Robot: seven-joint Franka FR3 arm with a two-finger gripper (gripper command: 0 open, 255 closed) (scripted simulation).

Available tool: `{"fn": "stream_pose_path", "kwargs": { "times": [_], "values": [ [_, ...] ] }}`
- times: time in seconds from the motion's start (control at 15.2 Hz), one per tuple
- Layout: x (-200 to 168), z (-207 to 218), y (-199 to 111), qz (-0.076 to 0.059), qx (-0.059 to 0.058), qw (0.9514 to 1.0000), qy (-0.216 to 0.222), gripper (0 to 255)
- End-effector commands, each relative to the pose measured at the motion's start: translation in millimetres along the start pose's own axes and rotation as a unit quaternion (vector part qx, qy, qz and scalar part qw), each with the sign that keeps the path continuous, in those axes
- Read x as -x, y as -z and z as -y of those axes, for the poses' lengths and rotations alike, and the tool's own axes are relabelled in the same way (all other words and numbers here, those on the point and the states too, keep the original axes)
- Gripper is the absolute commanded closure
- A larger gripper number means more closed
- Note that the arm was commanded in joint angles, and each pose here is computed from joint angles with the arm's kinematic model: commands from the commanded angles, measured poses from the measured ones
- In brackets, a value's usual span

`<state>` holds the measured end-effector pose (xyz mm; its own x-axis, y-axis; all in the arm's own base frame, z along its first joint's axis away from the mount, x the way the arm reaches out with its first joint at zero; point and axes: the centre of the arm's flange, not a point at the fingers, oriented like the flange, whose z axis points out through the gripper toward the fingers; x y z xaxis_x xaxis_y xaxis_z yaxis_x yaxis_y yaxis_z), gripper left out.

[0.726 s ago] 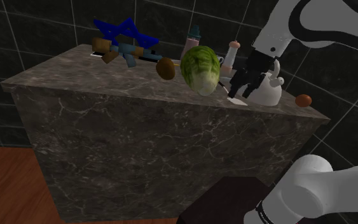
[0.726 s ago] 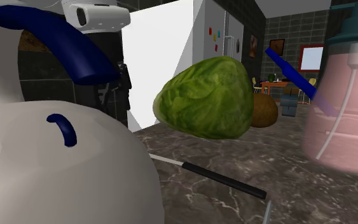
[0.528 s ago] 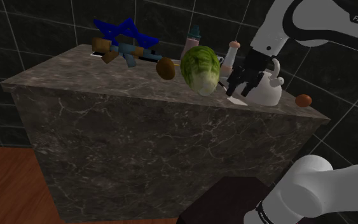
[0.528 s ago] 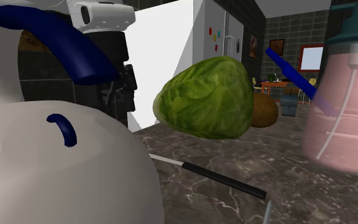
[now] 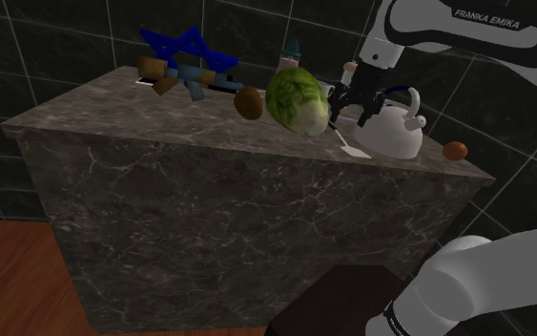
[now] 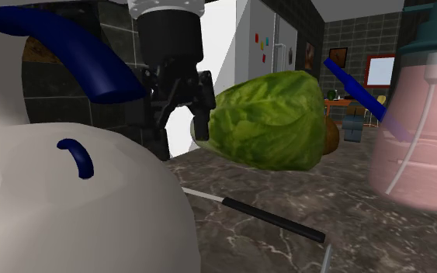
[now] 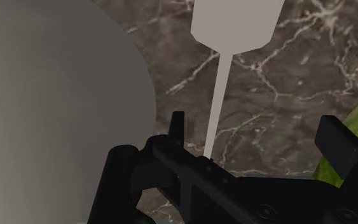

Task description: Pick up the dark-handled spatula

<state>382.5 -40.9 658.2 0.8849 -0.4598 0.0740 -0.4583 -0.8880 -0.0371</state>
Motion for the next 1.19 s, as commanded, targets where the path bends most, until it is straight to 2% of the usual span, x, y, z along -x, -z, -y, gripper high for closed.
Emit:
{"fn": "stream_pose_path", "kwargs": {
  "times": [0.0,0.07,0.59,0.73,0.79,1.12],
  "values": [
    [-25,-7,-3,0.003,0.016,0.9991,-0.04,0],
    [-37,-11,-2,0.003,0.022,0.998,-0.059,0],
    [-34,-13,-42,0.003,0.023,0.998,-0.059,0],
    [-34,-13,-42,0.003,0.023,0.998,-0.059,0],
    [-32,-14,-44,0.003,0.022,0.998,-0.059,255],
    [-35,-11,-45,0.003,0.023,0.998,-0.059,255]
  ]
}}
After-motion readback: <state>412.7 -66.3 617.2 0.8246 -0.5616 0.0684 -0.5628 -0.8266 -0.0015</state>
